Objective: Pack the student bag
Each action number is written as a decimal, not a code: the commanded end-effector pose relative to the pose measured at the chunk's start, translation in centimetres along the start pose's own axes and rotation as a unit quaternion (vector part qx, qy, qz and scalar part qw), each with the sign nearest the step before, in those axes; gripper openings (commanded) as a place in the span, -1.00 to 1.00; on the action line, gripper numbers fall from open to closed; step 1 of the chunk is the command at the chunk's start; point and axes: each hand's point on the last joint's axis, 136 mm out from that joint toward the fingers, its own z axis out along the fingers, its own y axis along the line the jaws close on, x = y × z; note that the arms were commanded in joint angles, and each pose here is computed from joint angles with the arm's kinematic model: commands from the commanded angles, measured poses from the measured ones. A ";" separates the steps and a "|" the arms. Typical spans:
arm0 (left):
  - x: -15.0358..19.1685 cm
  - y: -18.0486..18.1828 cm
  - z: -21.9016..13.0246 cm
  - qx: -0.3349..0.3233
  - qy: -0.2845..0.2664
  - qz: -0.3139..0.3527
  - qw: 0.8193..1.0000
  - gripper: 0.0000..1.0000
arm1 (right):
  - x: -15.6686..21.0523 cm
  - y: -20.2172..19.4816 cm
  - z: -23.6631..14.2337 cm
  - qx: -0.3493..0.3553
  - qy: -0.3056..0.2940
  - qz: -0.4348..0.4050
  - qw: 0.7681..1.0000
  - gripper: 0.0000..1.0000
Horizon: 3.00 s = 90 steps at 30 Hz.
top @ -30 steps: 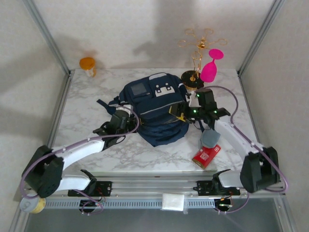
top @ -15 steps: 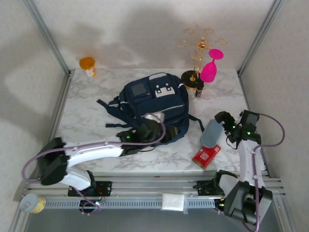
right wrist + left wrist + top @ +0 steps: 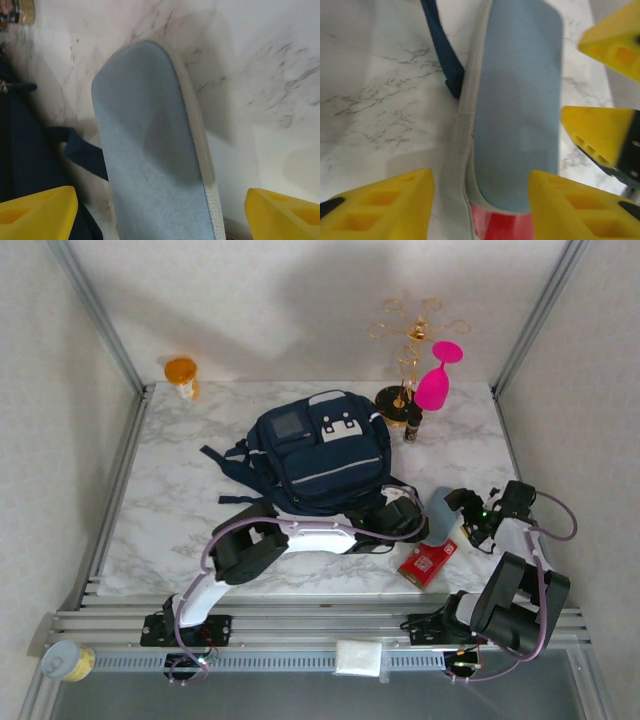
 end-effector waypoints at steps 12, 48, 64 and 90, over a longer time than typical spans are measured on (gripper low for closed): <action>-0.3 0.9 3.8 0.003 0.028 0.002 1.000 -0.62 | 2.0 2.0 1.6 -0.062 0.045 -0.025 0.997 -0.05; -8.6 11.7 -16.2 -0.288 -0.048 0.396 0.870 0.47 | 2.8 13.3 -6.0 -0.181 0.018 -0.120 0.976 -0.85; -15.3 15.1 -15.3 -0.299 -0.090 0.328 0.892 -0.21 | 4.7 14.2 -5.8 -0.191 0.055 -0.135 0.971 -0.89; -19.2 7.0 -25.9 -0.213 -0.178 0.082 0.957 -1.00 | 13.3 30.0 5.2 -0.329 0.177 -0.130 0.918 -0.83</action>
